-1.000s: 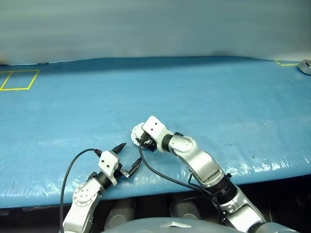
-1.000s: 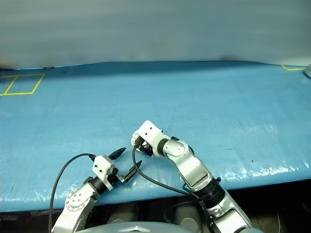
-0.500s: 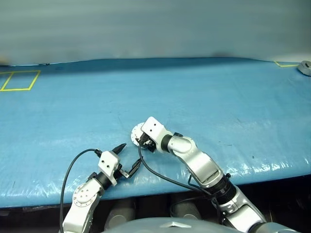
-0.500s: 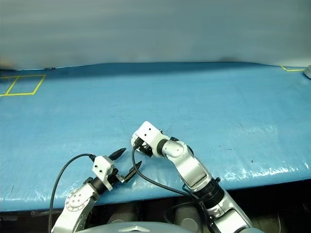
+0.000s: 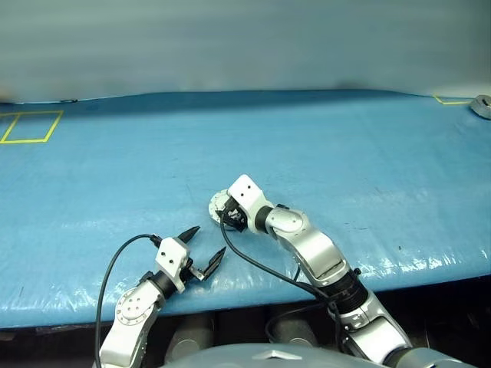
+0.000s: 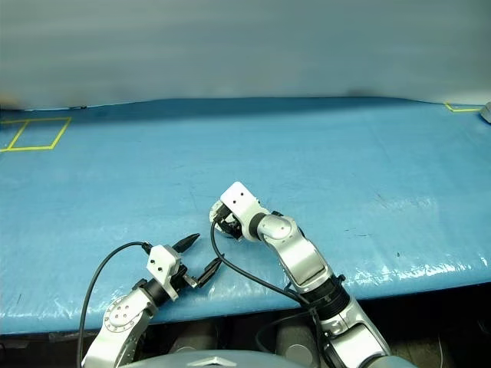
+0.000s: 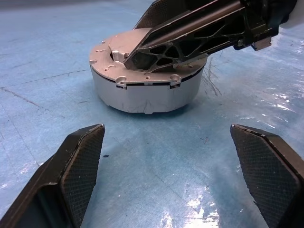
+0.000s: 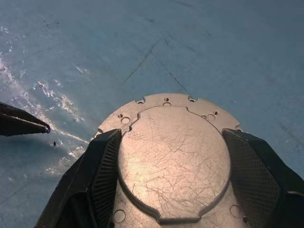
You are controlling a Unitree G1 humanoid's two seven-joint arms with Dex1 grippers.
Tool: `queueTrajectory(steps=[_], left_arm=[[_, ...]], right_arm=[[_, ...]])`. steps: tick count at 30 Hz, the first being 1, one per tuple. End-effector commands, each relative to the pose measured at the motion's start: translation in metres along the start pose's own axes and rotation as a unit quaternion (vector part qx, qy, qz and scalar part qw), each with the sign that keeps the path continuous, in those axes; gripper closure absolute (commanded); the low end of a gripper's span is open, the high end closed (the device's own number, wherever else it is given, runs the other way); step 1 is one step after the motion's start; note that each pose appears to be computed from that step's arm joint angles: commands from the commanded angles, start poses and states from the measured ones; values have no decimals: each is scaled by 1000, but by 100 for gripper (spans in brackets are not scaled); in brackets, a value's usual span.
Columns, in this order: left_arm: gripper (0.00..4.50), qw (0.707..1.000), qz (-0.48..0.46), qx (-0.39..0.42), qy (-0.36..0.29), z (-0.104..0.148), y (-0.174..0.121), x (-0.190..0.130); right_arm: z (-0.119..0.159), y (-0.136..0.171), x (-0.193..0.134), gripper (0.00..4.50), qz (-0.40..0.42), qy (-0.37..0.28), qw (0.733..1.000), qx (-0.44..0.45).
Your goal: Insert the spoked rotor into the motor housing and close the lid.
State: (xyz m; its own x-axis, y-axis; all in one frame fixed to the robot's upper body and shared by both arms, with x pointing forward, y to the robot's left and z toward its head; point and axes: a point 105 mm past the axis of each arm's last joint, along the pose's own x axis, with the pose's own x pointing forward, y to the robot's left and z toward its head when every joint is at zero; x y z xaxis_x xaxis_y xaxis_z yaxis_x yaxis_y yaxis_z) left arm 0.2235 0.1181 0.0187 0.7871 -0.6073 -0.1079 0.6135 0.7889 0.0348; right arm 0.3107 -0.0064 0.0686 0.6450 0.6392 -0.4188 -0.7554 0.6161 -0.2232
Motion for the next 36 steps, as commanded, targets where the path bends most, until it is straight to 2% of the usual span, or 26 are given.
queueTrajectory(steps=[1,12,19,25,28,31,34,36], left_arm=[[0,1000,-6,13,-18,11,-1,3],[0,1000,-7,15,-19,13,-1,3],[0,1000,-8,15,-19,13,-1,3],[0,1000,-7,15,-22,14,-2,4],[0,998,29,-2,-48,25,9,5],[0,996,81,-14,-38,32,26,9],[0,982,147,-87,-77,60,49,11],[17,977,108,-169,-76,73,50,14]], right_arm=[[-32,-9,1,146,-13,51,998,-27],[-24,-9,1,146,23,13,999,-41],[-30,-21,-1,146,-10,38,999,-7],[-30,-17,1,146,-1,42,999,13],[-38,-11,1,146,9,53,998,27],[-42,-7,1,146,8,57,997,43],[-44,-2,1,146,11,60,997,41],[-45,-1,0,146,10,61,997,41]])
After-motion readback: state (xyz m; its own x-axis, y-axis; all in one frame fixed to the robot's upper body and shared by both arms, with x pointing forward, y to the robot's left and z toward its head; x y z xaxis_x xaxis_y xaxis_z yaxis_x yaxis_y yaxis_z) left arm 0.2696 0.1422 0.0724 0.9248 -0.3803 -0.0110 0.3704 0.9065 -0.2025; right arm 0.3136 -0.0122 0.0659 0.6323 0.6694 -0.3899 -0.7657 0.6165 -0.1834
